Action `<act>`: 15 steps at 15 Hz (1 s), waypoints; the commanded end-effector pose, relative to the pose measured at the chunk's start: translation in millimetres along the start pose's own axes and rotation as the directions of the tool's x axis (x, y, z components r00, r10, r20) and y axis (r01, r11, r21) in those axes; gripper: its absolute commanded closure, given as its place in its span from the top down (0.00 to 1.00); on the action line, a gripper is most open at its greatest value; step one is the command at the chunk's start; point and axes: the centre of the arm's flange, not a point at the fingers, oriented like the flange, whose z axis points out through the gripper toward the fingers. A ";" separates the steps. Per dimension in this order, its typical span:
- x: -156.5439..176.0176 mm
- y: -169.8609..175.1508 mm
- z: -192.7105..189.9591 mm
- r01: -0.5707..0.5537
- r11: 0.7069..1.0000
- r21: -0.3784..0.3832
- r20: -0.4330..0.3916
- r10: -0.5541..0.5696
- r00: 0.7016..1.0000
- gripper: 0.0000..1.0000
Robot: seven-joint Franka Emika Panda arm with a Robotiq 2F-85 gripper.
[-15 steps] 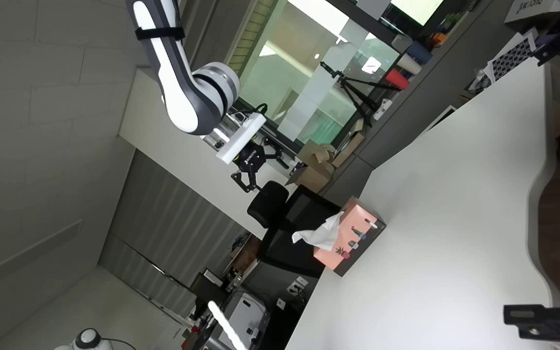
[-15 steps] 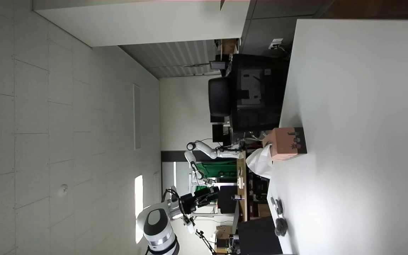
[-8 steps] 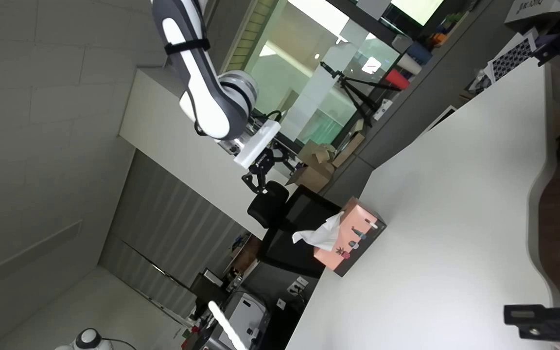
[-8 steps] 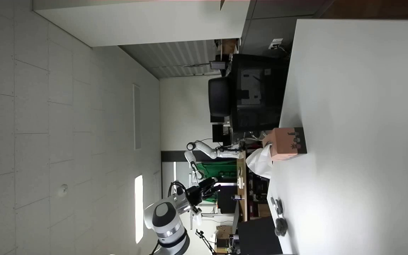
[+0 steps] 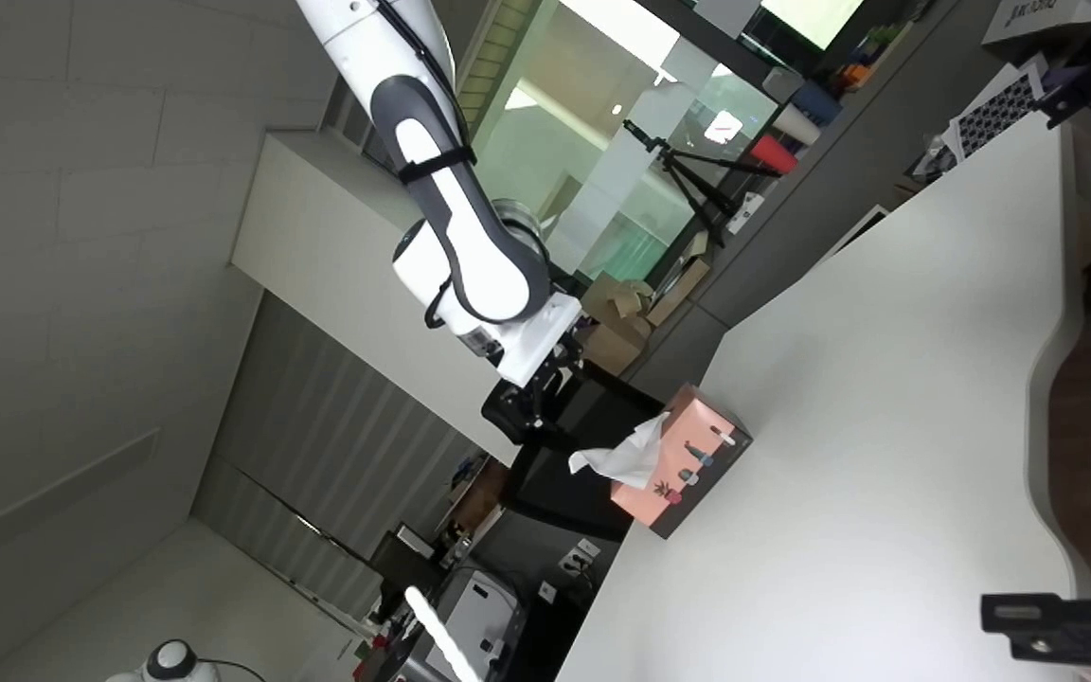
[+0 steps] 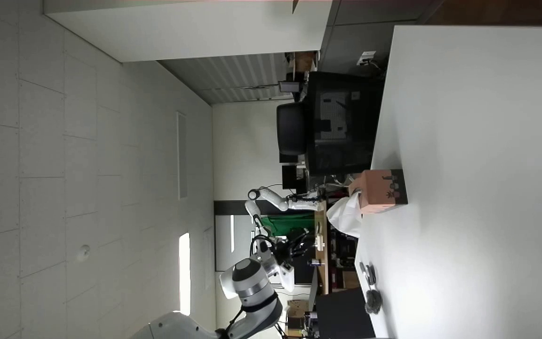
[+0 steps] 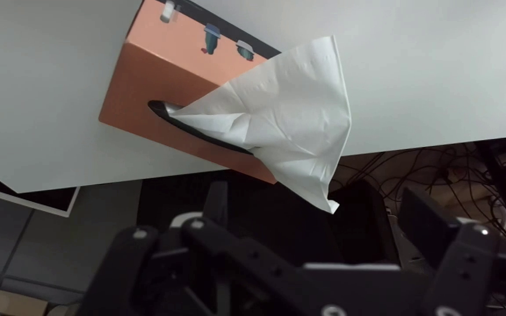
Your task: Place a tissue on the table
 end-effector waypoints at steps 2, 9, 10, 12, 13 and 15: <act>5.8 -31.9 44.4 -0.030 1.000 0.005 -0.064 0.030 0.998 1.00; -4.8 -38.7 56.2 0.009 1.000 0.004 -0.002 -0.009 1.000 1.00; -3.6 -38.3 56.0 0.009 1.000 0.003 -0.003 -0.009 1.000 1.00; -2.1 -38.1 55.6 0.008 1.000 0.002 -0.006 -0.008 1.000 1.00; -2.1 -38.1 55.6 0.008 1.000 0.002 -0.006 -0.008 1.000 1.00; -2.1 -38.1 55.6 0.008 1.000 0.002 -0.006 -0.008 1.000 1.00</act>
